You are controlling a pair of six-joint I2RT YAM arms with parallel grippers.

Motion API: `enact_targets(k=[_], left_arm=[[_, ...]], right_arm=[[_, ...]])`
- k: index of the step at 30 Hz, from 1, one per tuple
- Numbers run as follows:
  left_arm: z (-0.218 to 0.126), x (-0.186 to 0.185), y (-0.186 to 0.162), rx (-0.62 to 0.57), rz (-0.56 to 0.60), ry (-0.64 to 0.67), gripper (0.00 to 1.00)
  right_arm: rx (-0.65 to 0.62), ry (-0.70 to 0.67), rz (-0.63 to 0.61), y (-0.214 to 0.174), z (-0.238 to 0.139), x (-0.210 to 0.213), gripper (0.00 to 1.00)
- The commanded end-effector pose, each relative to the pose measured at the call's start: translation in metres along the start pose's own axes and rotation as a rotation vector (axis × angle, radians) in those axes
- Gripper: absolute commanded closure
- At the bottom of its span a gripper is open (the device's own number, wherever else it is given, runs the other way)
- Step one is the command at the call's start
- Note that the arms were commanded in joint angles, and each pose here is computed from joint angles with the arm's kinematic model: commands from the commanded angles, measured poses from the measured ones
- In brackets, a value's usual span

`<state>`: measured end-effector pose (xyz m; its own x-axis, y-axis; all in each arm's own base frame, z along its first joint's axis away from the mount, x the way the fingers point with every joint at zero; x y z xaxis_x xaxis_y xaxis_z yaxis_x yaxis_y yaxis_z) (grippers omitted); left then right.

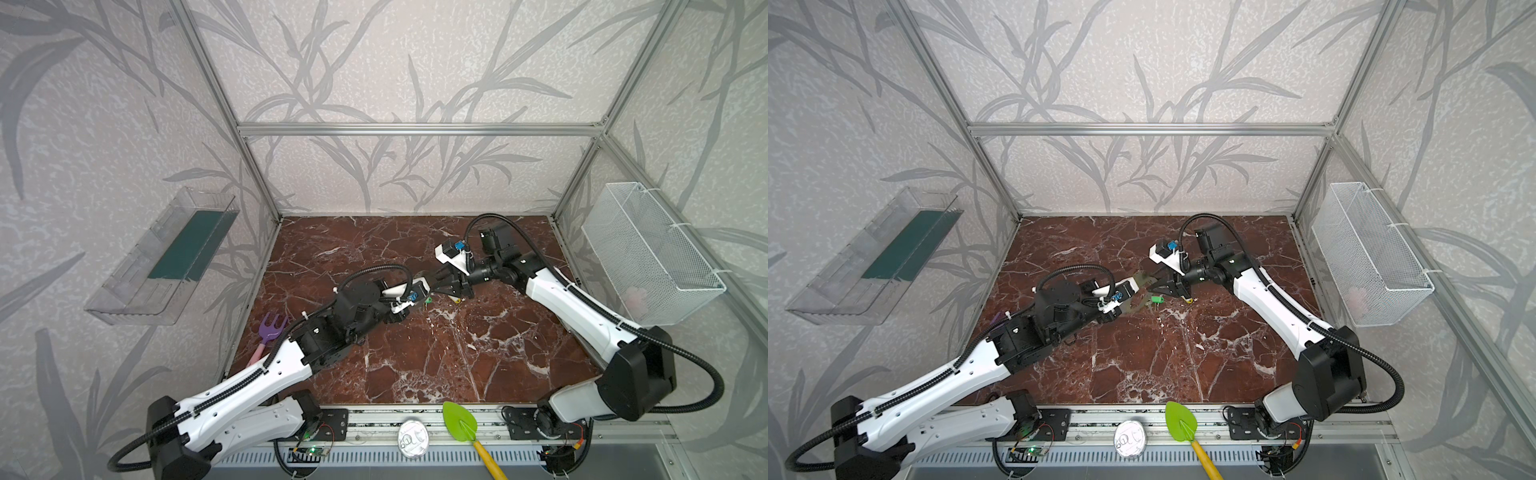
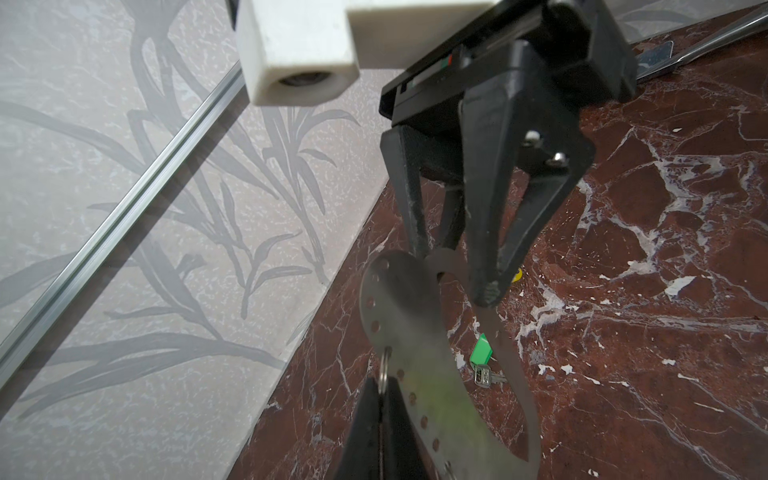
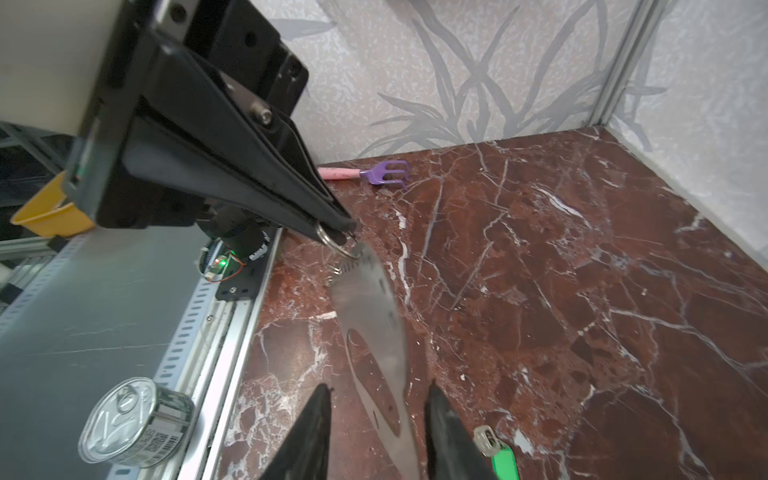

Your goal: Put the keys on the keyring

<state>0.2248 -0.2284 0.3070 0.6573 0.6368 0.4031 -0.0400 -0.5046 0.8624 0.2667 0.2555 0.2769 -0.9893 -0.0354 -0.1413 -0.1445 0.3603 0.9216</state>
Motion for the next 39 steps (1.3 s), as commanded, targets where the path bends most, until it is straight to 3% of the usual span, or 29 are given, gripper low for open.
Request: enact_targets(k=[1, 6, 11, 17, 25, 30, 39], left_arm=[[-0.005, 0.011, 0.011, 0.048, -0.017, 0.024, 1.0], [-0.007, 0.016, 0.017, 0.151, -0.067, 0.014, 1.0], [-0.004, 0.016, 0.014, 0.266, -0.095, -0.004, 1.0], [0.004, 0.01, 0.005, 0.425, -0.12, -0.04, 1.0], [-0.001, -0.006, 0.009, 0.371, -0.11, -0.159, 1.0], [-0.009, -0.014, 0.017, 0.287, -0.12, -0.229, 1.0], [-0.009, -0.022, 0.019, 0.282, -0.118, -0.296, 1.0]], right_arm=[[-0.048, -0.183, -0.09, 0.023, -0.015, -0.01, 0.56], [-0.088, -0.329, -0.118, 0.024, -0.029, -0.005, 0.5], [-0.169, -0.364, -0.154, 0.032, -0.033, 0.011, 0.48], [-0.232, -0.33, -0.222, 0.044, -0.023, 0.027, 0.59], [-0.27, -0.218, -0.237, 0.043, -0.009, 0.029, 0.73], [-0.303, -0.135, -0.226, 0.041, -0.003, 0.036, 0.74], [-0.323, -0.068, -0.229, 0.046, 0.005, 0.045, 0.75]])
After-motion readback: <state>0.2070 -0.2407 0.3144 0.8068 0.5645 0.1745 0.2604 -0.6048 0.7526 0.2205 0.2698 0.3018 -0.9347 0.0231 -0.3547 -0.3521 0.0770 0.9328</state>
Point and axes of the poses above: each gripper's point midway between its finger pads, its own z axis out along the fingers, its own x axis along the line the jaws close on, y = z × x, the point moved 4 cm from there along -z, back along the fingers, and after that the axes turned 15 degrees about -z, right-handed, at the moved point
